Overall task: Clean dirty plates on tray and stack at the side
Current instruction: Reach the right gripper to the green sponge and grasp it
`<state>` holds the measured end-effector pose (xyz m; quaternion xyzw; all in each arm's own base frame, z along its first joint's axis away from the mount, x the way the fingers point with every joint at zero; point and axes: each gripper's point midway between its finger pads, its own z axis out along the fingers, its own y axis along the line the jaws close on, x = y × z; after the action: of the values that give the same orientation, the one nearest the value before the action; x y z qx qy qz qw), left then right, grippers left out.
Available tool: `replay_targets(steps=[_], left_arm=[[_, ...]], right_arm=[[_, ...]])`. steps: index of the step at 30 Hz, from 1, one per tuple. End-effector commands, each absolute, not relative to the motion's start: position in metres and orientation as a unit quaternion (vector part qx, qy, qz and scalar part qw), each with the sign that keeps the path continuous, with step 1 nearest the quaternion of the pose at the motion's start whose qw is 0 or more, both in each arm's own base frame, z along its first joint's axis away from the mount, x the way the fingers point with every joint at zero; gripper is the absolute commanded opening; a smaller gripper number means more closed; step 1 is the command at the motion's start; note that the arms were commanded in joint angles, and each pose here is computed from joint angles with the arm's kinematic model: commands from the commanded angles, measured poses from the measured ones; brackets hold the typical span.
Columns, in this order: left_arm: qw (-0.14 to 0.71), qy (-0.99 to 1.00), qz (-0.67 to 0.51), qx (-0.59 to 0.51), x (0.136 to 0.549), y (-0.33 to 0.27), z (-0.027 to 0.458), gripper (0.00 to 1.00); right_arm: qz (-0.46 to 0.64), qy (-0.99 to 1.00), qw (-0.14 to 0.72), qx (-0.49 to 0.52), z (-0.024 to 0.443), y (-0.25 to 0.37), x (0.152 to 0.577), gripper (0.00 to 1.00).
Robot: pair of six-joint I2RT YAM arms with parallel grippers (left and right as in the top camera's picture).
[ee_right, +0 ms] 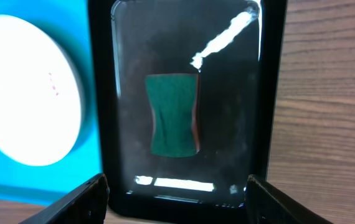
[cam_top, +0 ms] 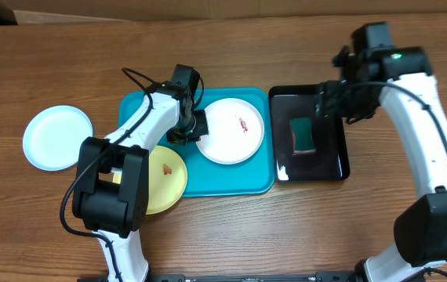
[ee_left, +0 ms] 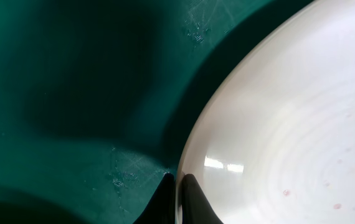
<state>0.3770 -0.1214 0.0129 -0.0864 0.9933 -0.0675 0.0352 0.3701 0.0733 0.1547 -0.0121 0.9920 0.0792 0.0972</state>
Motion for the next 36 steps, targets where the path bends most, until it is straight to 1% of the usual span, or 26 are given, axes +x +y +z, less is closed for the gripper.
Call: replay_targets(steps=[1,18,24,28,32,33,34,36], left_arm=[[0.003,0.995,-0.041,-0.087,0.358,-0.114,-0.005,0.04],[-0.007,0.996,-0.029,-0.089,0.352,-0.110,-0.004,0.04],[-0.005,0.996,-0.030,-0.089,0.352,-0.110,-0.004,0.04],[-0.004,0.996,-0.030,-0.089,0.353,-0.110,-0.004,0.04],[-0.004,0.996,-0.030,-0.088,0.353,-0.110,-0.004,0.04],[-0.004,0.996,-0.030,-0.088,0.353,-0.110,-0.004,0.04],[-0.004,0.996,-0.030,-0.088,0.353,-0.110,-0.004,0.04],[-0.003,0.996,-0.030,-0.088,0.353,-0.111,-0.004,0.04]], right_arm=[[0.024,0.995,0.095,-0.027,0.135,0.067,0.369,0.72],[0.032,0.990,0.113,-0.072,0.058,0.100,0.360,0.68],[0.038,0.987,0.131,-0.083,0.045,0.111,0.361,0.63],[0.024,0.987,0.143,-0.065,0.041,0.105,0.365,0.59],[0.018,0.987,0.149,-0.061,0.033,0.102,0.364,0.59],[0.018,0.987,0.148,-0.059,0.030,0.102,0.363,0.61],[0.018,0.988,0.146,-0.055,0.028,0.101,0.361,0.64],[0.019,0.988,0.147,-0.053,0.023,0.101,0.359,0.67]])
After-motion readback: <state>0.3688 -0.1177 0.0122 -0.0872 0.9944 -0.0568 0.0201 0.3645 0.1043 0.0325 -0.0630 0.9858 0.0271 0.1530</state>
